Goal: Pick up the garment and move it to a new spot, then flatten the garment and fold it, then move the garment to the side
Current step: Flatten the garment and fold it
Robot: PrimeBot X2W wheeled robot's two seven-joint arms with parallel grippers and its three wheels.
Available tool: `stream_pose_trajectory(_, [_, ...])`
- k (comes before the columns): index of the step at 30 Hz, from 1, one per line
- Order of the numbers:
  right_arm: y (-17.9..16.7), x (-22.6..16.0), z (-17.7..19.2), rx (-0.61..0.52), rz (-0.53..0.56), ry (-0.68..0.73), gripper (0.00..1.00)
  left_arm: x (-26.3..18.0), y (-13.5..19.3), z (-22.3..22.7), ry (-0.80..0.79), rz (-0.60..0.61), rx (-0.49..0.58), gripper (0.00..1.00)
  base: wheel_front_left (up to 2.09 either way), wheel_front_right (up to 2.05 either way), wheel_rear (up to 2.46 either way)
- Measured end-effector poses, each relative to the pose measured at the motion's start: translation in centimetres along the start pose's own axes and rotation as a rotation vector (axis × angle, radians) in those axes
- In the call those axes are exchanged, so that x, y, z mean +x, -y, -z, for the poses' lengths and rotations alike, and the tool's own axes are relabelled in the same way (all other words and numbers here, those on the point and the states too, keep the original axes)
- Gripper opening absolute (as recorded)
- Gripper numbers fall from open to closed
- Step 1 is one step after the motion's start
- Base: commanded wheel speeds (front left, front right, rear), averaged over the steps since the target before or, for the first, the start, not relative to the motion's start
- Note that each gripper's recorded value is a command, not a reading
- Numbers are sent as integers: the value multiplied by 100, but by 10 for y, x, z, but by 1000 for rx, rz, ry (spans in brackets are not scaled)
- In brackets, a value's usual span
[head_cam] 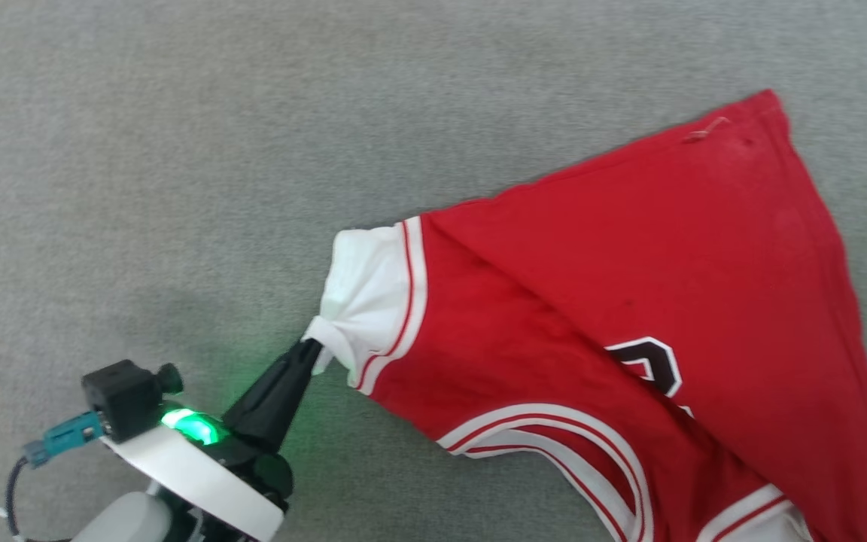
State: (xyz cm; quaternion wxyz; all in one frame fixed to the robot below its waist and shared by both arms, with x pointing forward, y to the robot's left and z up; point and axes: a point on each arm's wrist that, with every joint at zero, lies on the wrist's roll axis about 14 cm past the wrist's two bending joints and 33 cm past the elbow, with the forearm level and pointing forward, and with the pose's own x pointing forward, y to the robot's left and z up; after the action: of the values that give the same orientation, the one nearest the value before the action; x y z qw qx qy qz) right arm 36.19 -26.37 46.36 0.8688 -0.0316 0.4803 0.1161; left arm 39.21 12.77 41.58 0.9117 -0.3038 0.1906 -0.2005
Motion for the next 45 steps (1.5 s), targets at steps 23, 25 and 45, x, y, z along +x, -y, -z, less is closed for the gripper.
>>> stream_pose_trajectory(23, [-31,183,-127,-235,-98,-33,100,14,-22,5,1,-69,-26,0,0,0,0])
stream_pose_trajectory(25, [-35,190,-122,-248,-114,-70,100,14,-24,7,-3,-74,-30,0,0,0,0])
stream_pose_trajectory(45, [10,122,-227,-56,-27,380,0,69,-15,-91,118,54,246,0,0,0,0])
